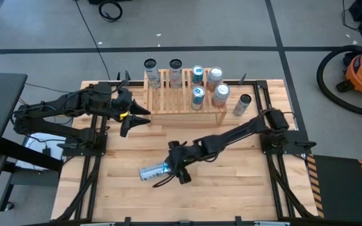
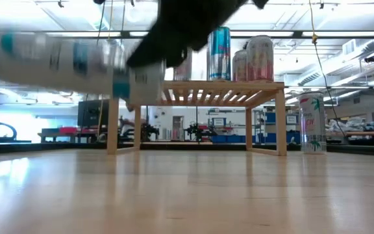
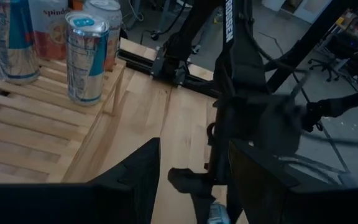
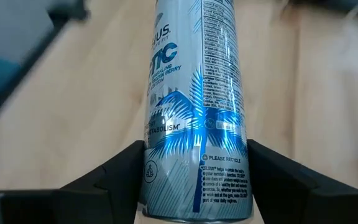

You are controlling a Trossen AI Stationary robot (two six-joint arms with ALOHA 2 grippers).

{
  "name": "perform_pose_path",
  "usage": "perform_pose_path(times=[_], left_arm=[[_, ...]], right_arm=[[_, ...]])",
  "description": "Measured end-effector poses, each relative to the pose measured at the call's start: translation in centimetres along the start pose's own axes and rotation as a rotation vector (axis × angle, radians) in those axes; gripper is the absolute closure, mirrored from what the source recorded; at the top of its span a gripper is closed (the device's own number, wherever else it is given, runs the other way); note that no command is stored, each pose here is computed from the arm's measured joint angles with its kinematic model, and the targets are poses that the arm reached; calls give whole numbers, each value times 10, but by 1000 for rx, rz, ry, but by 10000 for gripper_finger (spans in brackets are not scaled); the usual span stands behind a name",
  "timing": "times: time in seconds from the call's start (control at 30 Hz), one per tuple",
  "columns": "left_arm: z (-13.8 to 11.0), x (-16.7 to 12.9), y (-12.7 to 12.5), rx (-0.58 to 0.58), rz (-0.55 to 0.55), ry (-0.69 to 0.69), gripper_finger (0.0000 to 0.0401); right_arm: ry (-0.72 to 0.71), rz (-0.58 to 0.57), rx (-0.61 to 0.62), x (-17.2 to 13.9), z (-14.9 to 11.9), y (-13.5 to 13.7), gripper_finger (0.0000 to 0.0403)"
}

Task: Place canned beverage on shelf
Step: Put the white-blue soda can on the shelf aligned with the other white-blue soda

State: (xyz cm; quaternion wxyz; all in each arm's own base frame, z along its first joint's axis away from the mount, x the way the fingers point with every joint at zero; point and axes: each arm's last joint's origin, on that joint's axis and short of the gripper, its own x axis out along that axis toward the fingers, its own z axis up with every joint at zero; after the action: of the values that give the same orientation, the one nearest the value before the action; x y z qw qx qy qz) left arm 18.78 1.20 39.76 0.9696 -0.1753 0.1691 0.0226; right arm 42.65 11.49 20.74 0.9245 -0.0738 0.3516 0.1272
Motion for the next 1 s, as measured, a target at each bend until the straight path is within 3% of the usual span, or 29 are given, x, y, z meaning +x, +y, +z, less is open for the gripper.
perform_pose_path(times=[0.3, 0.53, 0.73, 1.0], left_arm=[[8, 0, -3, 70, -25, -88, 211], [20, -2, -7, 132, -57, -210, 211], [24, -3, -6, 129, 9, -269, 211], [25, -3, -3, 115, 105, -296, 211]], right_arm=[[-219, -80, 6, -84, 45, -4, 151], [-365, -210, -43, -148, 66, -3, 151], [-421, -275, -66, -177, 71, 0, 151], [-461, -325, -140, -193, 75, 7, 151]])
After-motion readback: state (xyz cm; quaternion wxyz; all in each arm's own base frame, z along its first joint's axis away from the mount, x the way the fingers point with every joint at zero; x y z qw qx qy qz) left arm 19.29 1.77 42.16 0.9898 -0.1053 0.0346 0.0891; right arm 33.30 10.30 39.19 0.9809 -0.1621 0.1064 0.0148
